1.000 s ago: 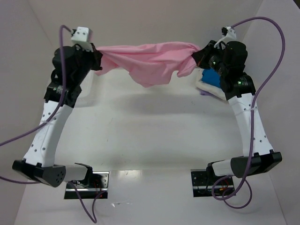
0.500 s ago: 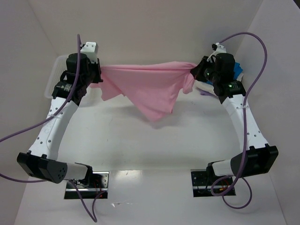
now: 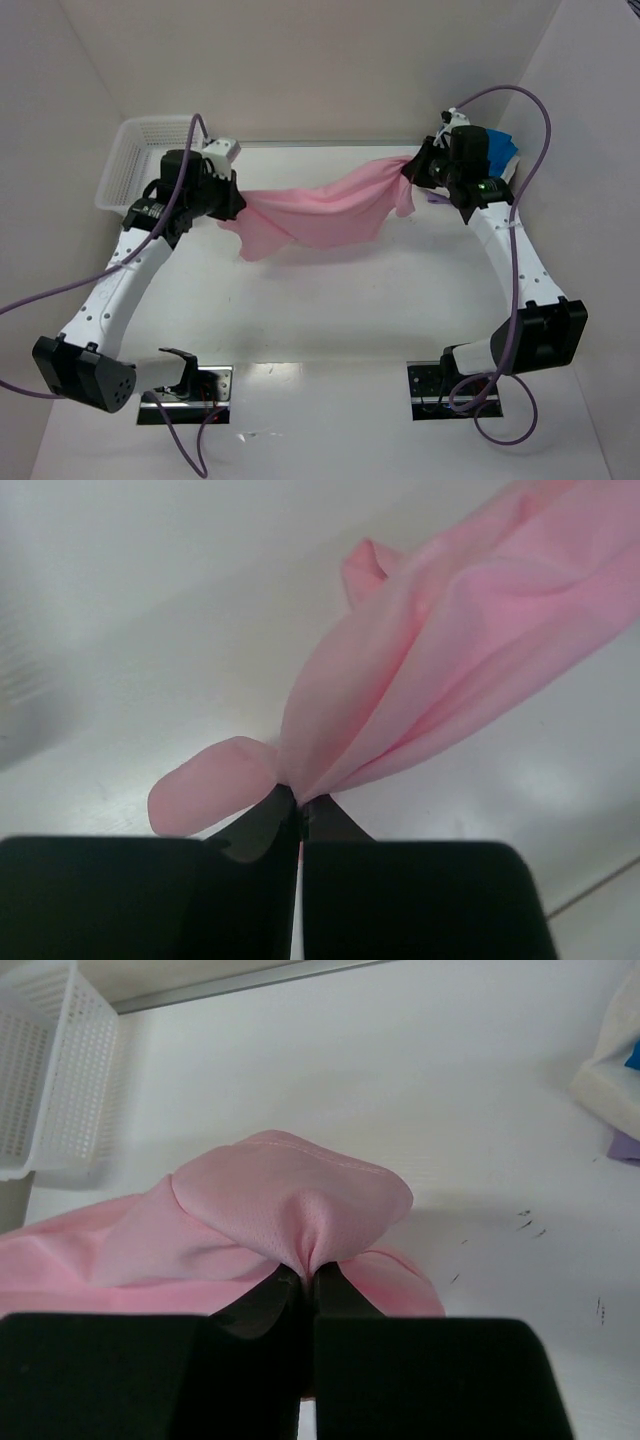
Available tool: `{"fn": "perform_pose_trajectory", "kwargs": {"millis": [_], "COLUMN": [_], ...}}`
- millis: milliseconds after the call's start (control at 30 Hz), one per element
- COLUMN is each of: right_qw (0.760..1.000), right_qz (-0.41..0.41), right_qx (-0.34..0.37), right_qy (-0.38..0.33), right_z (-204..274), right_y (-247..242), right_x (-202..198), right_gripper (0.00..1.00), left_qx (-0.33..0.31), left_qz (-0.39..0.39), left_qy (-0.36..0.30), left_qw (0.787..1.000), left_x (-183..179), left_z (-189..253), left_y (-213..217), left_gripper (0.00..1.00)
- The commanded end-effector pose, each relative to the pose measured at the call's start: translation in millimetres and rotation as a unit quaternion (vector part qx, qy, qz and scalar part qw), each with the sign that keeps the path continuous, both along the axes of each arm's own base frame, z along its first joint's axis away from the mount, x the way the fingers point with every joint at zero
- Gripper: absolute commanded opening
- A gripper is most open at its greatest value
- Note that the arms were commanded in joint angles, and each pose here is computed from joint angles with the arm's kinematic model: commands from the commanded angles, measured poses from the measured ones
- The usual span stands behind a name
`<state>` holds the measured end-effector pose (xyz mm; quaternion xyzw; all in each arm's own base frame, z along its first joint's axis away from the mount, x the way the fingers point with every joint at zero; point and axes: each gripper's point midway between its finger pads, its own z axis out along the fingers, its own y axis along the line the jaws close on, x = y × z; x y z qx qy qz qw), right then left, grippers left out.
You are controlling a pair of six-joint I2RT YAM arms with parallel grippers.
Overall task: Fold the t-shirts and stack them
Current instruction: Flatten out the tshirt
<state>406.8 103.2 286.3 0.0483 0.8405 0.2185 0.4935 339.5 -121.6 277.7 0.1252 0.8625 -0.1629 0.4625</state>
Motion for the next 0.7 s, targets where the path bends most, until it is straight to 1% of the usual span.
{"fn": "perform_pose_trajectory", "kwargs": {"millis": [0, 67, 100, 133, 200, 267, 367, 467, 533, 667], "right_qw": [1.000, 1.000, 1.000, 1.000, 1.000, 1.000, 0.999, 0.999, 0.999, 0.997], "right_qz": [-0.010, -0.010, -0.003, 0.001, 0.013, 0.026, 0.030, 0.032, 0.036, 0.046], "right_qx": [-0.010, -0.010, -0.007, -0.006, 0.000, 0.001, 0.001, -0.003, -0.011, -0.020], "right_qy": [-0.021, -0.017, -0.017, -0.011, -0.010, -0.002, 0.018, 0.024, 0.033, 0.064], "right_z": [3.9, 2.4, 2.5, -2.6, -2.0, -10.2, -24.6, -29.1, -34.1, -56.3], "right_y": [-9.5, -9.4, -7.1, -5.7, -1.4, 1.9, 3.1, 2.2, 1.2, 0.7], "right_x": [13.7, 12.7, 11.7, 10.1, 8.3, 4.9, -0.2, -5.3, -8.9, -19.4], "right_gripper": [0.01, 0.00, 0.00, 0.00, 0.00, 0.00, 0.00, 0.00, 0.00, 0.00], "left_qx": [-0.043, -0.039, -0.035, -0.028, -0.014, -0.002, 0.013, 0.023, 0.026, 0.005], "left_qz": [-0.066, -0.069, -0.062, -0.052, -0.028, -0.002, 0.039, 0.046, 0.042, -0.020], "left_qy": [0.056, 0.070, 0.066, 0.064, 0.051, 0.028, 0.017, 0.014, 0.033, 0.073], "left_qw": [0.995, 0.994, 0.995, 0.996, 0.998, 1.000, 0.999, 0.999, 0.998, 0.997], "left_x": [-40.8, -49.8, -50.8, -48.8, -43.8, -28.6, -4.7, 19.7, 38.4, 66.6], "left_z": [-25.8, -36.9, -36.8, -37.6, -33.3, -25.2, -22.1, -30.1, -48.8, -85.2], "left_y": [-25.0, -25.4, -22.2, -18.8, -9.9, -2.9, 5.6, 3.6, -3.1, -34.4], "left_gripper": [0.13, 0.36, 0.52, 0.63, 0.79, 0.90, 0.97, 0.99, 0.99, 0.99]}}
